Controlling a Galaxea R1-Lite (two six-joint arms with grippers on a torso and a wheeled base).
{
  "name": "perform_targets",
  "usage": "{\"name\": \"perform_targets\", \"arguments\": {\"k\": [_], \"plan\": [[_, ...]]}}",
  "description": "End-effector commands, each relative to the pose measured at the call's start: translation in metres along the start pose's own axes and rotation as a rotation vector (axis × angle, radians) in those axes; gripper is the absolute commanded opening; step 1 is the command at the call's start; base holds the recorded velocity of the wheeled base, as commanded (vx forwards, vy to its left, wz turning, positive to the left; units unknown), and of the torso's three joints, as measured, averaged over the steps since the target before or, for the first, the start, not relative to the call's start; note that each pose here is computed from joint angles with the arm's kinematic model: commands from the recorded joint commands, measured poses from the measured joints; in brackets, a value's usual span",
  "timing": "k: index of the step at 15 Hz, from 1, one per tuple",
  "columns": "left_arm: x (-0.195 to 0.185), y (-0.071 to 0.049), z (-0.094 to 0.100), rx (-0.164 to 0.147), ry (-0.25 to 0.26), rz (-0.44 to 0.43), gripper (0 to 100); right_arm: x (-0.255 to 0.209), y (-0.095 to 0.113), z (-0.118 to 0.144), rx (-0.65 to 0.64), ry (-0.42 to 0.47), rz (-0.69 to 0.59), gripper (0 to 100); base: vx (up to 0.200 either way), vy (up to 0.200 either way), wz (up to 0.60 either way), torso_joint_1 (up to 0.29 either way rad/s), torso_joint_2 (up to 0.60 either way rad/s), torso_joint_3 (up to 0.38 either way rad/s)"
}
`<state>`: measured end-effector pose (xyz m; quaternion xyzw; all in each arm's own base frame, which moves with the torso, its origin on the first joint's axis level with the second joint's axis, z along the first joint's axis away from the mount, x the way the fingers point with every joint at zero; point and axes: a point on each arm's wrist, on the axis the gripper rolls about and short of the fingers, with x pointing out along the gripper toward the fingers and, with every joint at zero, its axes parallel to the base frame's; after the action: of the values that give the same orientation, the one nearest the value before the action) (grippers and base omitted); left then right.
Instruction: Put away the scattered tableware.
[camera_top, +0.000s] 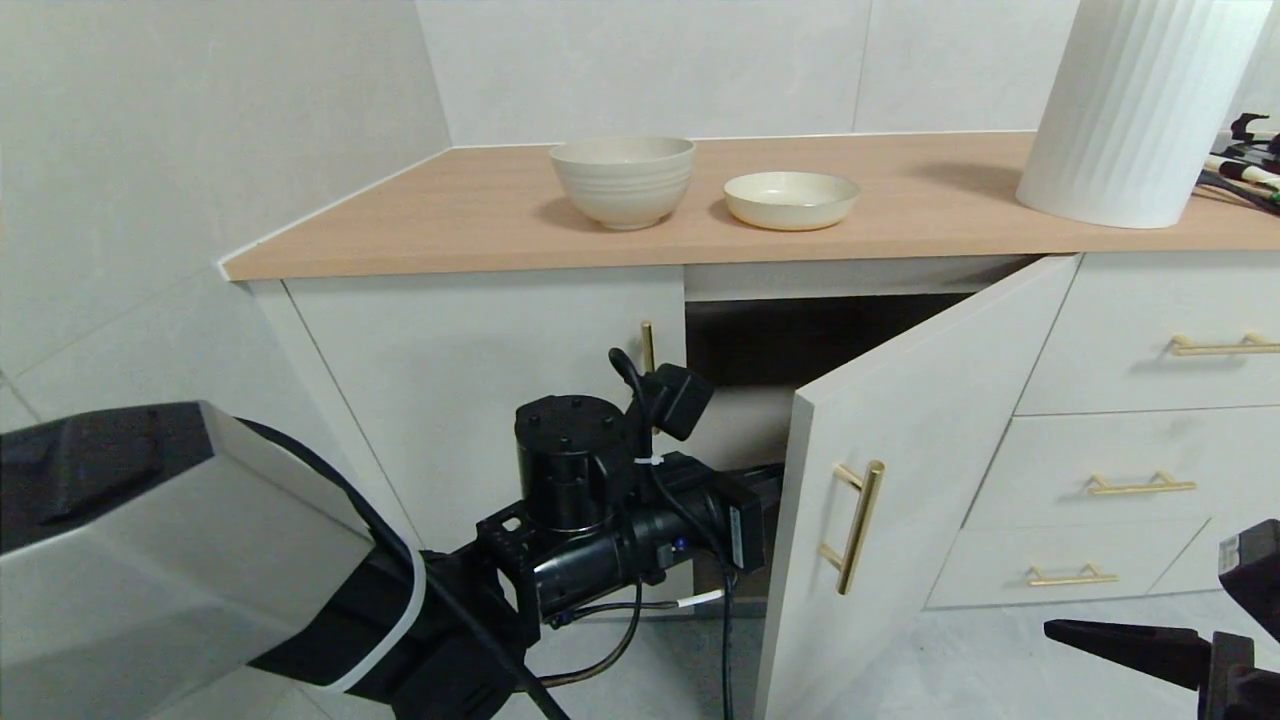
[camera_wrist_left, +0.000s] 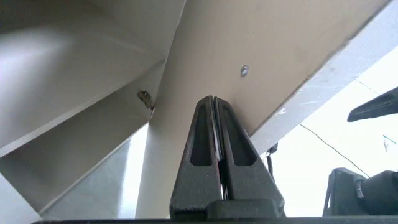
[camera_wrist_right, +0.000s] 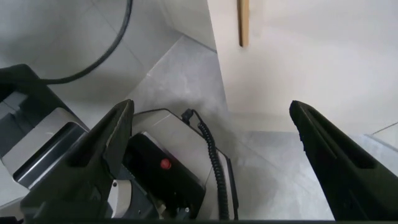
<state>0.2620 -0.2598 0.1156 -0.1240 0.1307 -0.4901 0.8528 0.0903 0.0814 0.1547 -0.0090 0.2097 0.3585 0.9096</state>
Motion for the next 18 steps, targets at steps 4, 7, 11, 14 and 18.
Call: {"name": "perform_targets", "arguments": {"k": [4, 7, 11, 14, 18], "plan": [[0.006, 0.003, -0.002, 0.0, -0.001, 0.001, 0, 0.001, 0.0, -0.001, 0.0, 0.009, 0.001, 100, 0.0, 0.0, 0.0, 0.0, 0.0, 0.0], [0.016, 0.008, -0.007, -0.002, 0.004, 0.004, 0, 0.002, 0.001, -0.003, -0.003, 0.018, 0.007, 100, -0.2, 0.0, 0.0, 0.001, 0.0, 0.001], [0.029, 0.015, -0.014, -0.004, 0.008, 0.017, 0, 0.001, 0.001, -0.003, -0.003, 0.018, 0.007, 100, -0.1, 0.0, 0.0, 0.004, 0.0, 0.001], [0.035, 0.019, -0.015, -0.003, -0.01, 0.056, 0, 0.001, 0.001, -0.003, -0.003, 0.018, 0.008, 100, 0.0, 0.0, 0.0, 0.0, 0.0, 0.0], [0.044, 0.013, -0.016, 0.005, -0.019, 0.039, 0, 0.001, 0.002, -0.003, -0.006, 0.021, 0.015, 100, 0.0, 0.0, 0.0, 0.0, 0.0, 0.0]]}}
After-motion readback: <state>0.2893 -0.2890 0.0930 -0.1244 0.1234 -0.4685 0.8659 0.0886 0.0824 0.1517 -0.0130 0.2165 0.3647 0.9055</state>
